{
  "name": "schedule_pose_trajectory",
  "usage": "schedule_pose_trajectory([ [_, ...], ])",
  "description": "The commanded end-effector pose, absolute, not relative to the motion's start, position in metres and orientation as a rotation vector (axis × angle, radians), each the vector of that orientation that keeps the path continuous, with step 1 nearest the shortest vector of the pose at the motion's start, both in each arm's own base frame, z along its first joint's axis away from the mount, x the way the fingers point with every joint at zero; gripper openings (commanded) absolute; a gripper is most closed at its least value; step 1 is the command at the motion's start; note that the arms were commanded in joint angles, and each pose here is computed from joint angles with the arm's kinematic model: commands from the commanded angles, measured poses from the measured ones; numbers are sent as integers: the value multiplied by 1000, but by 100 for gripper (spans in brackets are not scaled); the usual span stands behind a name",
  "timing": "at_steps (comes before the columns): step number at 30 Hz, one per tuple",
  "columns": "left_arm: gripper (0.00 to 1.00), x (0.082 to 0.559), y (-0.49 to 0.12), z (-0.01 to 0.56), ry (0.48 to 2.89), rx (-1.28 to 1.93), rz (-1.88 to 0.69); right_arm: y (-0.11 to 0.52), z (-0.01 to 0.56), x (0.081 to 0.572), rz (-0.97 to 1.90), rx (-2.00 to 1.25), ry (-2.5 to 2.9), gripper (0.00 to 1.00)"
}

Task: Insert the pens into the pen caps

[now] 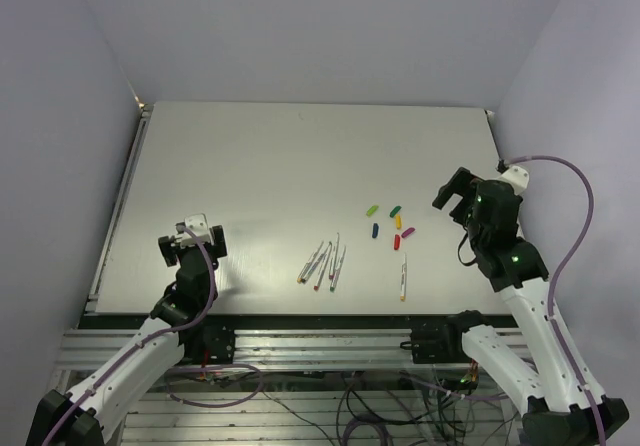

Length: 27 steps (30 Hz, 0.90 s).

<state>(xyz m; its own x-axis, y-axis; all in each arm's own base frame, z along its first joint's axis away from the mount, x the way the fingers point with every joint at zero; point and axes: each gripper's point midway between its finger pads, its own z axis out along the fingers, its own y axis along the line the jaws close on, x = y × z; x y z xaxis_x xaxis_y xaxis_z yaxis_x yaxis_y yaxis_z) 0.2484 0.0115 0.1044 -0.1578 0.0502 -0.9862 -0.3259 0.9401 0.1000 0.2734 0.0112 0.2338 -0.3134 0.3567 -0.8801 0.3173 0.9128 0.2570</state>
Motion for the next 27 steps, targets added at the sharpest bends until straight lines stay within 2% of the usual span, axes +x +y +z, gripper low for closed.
schedule_pose_trajectory([
  [1, 96, 249, 19, 117, 1659, -292, 341, 2, 242, 270, 13, 522, 1874, 100],
  [13, 96, 249, 19, 118, 1659, -294, 344, -2, 247, 267, 0, 530, 1847, 100],
  [23, 96, 248, 20, 119, 1656, -296, 344, -15, 306, 251, 72, 578, 1590, 100],
  [27, 96, 248, 18, 121, 1654, -282, 332, -14, 309, 251, 44, 511, 1598, 100],
])
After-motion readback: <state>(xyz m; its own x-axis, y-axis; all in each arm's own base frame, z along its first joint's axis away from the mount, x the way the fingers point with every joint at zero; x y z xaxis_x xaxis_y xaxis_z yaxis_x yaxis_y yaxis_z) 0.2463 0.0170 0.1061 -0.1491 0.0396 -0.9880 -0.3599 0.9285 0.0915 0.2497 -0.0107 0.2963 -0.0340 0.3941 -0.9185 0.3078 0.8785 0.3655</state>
